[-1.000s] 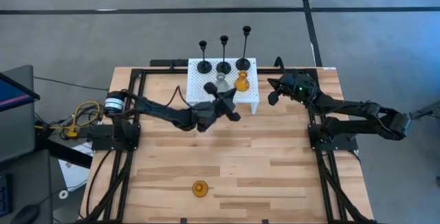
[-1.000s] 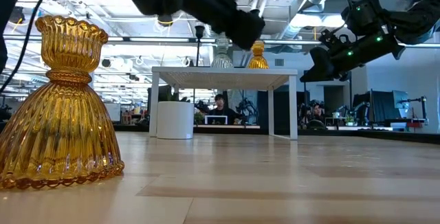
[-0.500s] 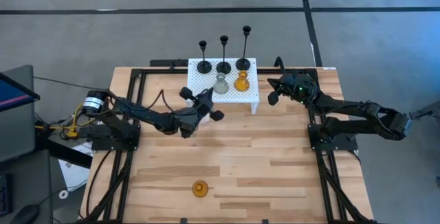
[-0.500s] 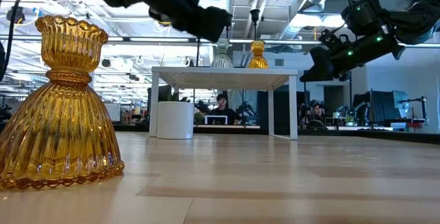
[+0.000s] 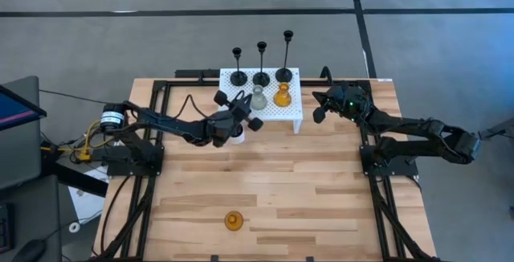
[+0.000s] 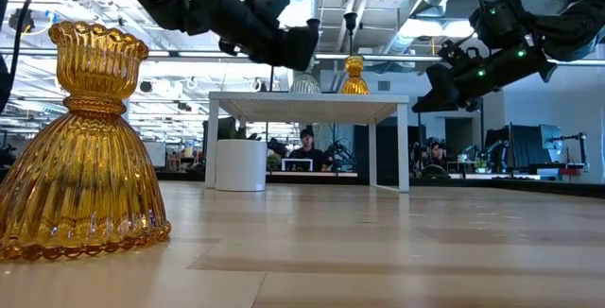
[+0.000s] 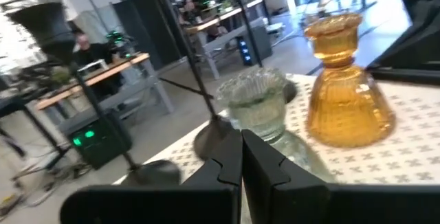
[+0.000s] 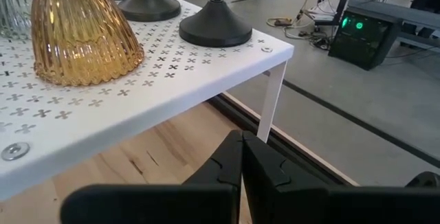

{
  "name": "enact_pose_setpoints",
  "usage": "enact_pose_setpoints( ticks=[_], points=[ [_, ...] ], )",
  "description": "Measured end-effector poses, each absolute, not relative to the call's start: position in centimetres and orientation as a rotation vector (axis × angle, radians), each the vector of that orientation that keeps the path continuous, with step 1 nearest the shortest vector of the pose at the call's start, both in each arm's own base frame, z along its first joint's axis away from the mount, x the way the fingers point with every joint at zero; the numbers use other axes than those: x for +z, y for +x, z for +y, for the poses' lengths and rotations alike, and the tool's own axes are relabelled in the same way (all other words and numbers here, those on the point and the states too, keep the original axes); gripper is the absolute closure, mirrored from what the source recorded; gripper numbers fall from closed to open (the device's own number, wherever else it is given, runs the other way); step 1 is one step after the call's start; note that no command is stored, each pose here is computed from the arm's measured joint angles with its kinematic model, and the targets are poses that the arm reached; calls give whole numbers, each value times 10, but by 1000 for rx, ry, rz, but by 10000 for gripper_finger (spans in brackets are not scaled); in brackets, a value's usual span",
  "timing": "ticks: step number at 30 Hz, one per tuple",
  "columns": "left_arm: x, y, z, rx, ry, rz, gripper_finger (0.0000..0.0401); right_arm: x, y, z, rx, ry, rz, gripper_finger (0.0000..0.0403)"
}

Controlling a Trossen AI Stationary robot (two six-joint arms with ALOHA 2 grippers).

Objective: Pick & Place candle stick holders
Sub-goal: Adjust the glass candle holders on the shelf, then put the yellow glass candle holder on the shelf aligned with the other glass candle holders

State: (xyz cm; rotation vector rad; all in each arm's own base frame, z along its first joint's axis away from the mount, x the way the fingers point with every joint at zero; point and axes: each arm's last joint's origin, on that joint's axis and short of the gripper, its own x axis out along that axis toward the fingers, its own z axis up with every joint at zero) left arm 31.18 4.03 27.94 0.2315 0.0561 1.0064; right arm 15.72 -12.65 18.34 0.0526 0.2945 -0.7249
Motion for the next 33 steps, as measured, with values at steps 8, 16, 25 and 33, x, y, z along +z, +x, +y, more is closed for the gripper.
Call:
enact_pose_setpoints(
  ticks=[8,16,25,33],
  points=[
    [280,312,48,967,208,32,399,183,157,-127,-725,53,295,403],
    [280,314,49,898,214,19,399,183,157,-127,-725,53,294,403],
    [280,314,55,874,199,7,399,183,157,-127,-725,53,295,403],
    [279,315,26,895,278,72,399,182,157,-126,-725,57,305,403]
  ],
)
